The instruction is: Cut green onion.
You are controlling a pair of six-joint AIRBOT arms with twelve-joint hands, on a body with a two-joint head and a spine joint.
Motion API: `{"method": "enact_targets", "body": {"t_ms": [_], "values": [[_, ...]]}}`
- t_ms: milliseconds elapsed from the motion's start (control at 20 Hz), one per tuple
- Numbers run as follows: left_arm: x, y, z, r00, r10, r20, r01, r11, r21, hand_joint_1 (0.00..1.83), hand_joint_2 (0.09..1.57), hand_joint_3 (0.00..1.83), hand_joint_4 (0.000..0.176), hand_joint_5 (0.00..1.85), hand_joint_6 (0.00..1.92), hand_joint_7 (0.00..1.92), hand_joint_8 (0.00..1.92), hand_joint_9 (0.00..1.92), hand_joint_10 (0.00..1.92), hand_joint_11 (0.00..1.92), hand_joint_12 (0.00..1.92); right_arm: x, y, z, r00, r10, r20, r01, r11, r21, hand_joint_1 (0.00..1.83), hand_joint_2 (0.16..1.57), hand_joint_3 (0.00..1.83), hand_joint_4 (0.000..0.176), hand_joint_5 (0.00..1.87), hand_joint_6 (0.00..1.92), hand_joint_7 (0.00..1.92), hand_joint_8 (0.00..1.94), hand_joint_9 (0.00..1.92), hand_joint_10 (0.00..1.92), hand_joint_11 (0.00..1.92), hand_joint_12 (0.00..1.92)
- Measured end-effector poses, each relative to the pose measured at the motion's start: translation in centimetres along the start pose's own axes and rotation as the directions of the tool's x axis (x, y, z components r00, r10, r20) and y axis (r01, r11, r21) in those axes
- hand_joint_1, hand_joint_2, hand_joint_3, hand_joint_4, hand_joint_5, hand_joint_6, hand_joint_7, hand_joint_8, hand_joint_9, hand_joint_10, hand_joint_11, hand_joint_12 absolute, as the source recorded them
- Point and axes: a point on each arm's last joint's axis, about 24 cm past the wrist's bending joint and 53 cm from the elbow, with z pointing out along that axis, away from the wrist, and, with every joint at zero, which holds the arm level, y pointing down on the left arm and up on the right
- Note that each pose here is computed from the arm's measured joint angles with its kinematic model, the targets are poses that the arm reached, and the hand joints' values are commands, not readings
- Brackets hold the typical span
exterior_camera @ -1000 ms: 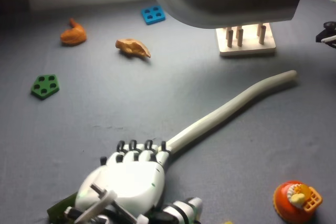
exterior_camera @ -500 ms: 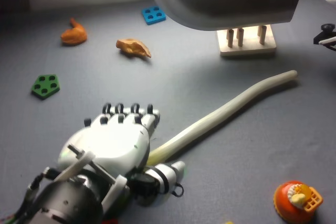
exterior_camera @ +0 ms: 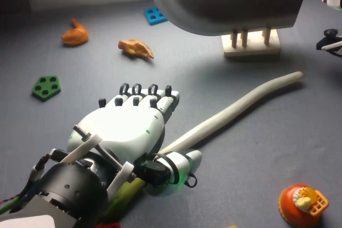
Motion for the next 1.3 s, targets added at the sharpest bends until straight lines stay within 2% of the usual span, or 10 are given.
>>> {"method": "enact_targets", "body": {"t_ms": [300,700,750,800,900,950,1050,1100,1250,1300], "values": [[-1.1,0.7,0.0,0.9998,-0.004,0.020,0.005,0.9998,-0.020,0.27,1.33,0.00,0.000,0.08,0.01,0.07,0.01,0.04,0.01,0.00,0.00,1.8,-0.7,-0.6,1.000,-0.006,-0.028,0.006,1.000,0.016,1.50,0.82,0.78,0.176,1.27,1.92,1.56,1.94,1.62,1.92,1.67,1.92],[-1.5,0.8,0.0,0.9995,-0.014,0.029,0.015,0.9995,-0.028,0.25,1.33,0.00,0.000,0.10,0.01,0.09,0.00,0.06,0.01,0.02,0.02,1.6,-1.3,-1.0,1.000,0.000,-0.014,0.001,1.000,0.022,1.50,0.81,0.74,0.176,1.17,1.92,1.48,1.94,1.56,1.92,1.62,1.92],[-1.5,0.8,0.0,0.9995,-0.013,0.028,0.014,0.9995,-0.028,0.21,1.33,0.00,0.000,0.09,0.00,0.08,0.00,0.06,0.01,0.02,0.02,1.5,-1.3,-1.0,1.000,-0.003,-0.011,0.003,1.000,0.018,1.14,0.78,1.03,0.000,0.86,1.81,1.34,1.94,1.42,1.92,1.47,1.92],[-1.5,0.9,0.0,0.9996,-0.011,0.027,0.012,0.9995,-0.029,0.20,1.34,0.00,0.000,0.09,0.00,0.08,0.00,0.07,0.00,0.00,0.08,1.4,-1.2,-0.9,1.000,-0.007,-0.008,0.007,1.000,0.013,1.07,0.77,1.11,0.000,0.79,1.80,1.30,1.94,1.39,1.92,1.43,1.92],[-1.4,0.9,0.0,0.9996,-0.011,0.025,0.012,0.9994,-0.031,0.23,1.33,0.00,0.000,0.10,0.00,0.09,0.00,0.07,0.00,0.00,0.09,1.1,-1.1,-0.9,1.000,-0.004,0.003,0.004,1.000,0.007,1.08,0.83,0.90,0.000,0.77,1.63,1.11,1.94,1.18,1.92,1.20,1.92],[-1.4,0.9,0.0,0.9997,-0.009,0.025,0.009,0.9995,-0.031,0.24,1.33,0.00,0.000,0.09,0.00,0.08,0.00,0.06,0.00,0.00,0.07,1.0,-1.0,-0.9,1.000,0.000,0.005,0.000,1.000,0.005,1.18,0.80,0.94,0.000,0.75,1.55,0.94,1.73,1.00,1.92,1.01,1.92],[-1.4,0.9,0.0,0.9997,-0.005,0.024,0.006,0.9995,-0.032,0.30,1.32,0.00,0.000,0.10,0.00,0.08,0.00,0.06,0.00,0.00,0.08,1.1,-0.8,-0.9,1.000,-0.001,-0.001,0.001,1.000,-0.006,1.17,1.06,0.33,0.000,0.74,1.39,0.87,1.34,0.68,1.77,0.59,1.92],[-1.4,0.9,0.0,0.9997,-0.004,0.025,0.005,0.9995,-0.031,0.26,1.33,0.00,0.000,0.09,0.00,0.07,0.00,0.05,0.00,0.00,0.08,1.2,-0.7,-0.9,1.000,-0.005,-0.006,0.005,1.000,-0.010,1.17,1.15,0.12,0.000,0.76,1.27,0.86,1.34,0.57,1.71,0.47,1.92],[-1.4,1.0,0.0,0.9997,-0.003,0.024,0.004,0.9994,-0.034,0.27,1.33,0.00,0.000,0.10,0.00,0.08,0.00,0.06,0.00,0.00,0.04,1.4,-0.6,-0.9,1.000,-0.003,-0.012,0.003,1.000,-0.016,1.13,1.26,0.01,0.007,0.74,1.33,0.67,1.53,0.32,1.80,0.28,1.92],[-1.4,0.9,0.0,0.9997,-0.003,0.024,0.004,0.9994,-0.033,0.27,1.32,0.00,0.000,0.10,0.00,0.09,0.00,0.07,0.00,0.00,0.06,1.5,-0.4,-0.9,1.000,-0.004,-0.018,0.004,1.000,-0.022,1.11,1.14,0.00,0.000,0.45,1.21,0.42,1.46,0.27,1.79,0.27,1.92]]}}
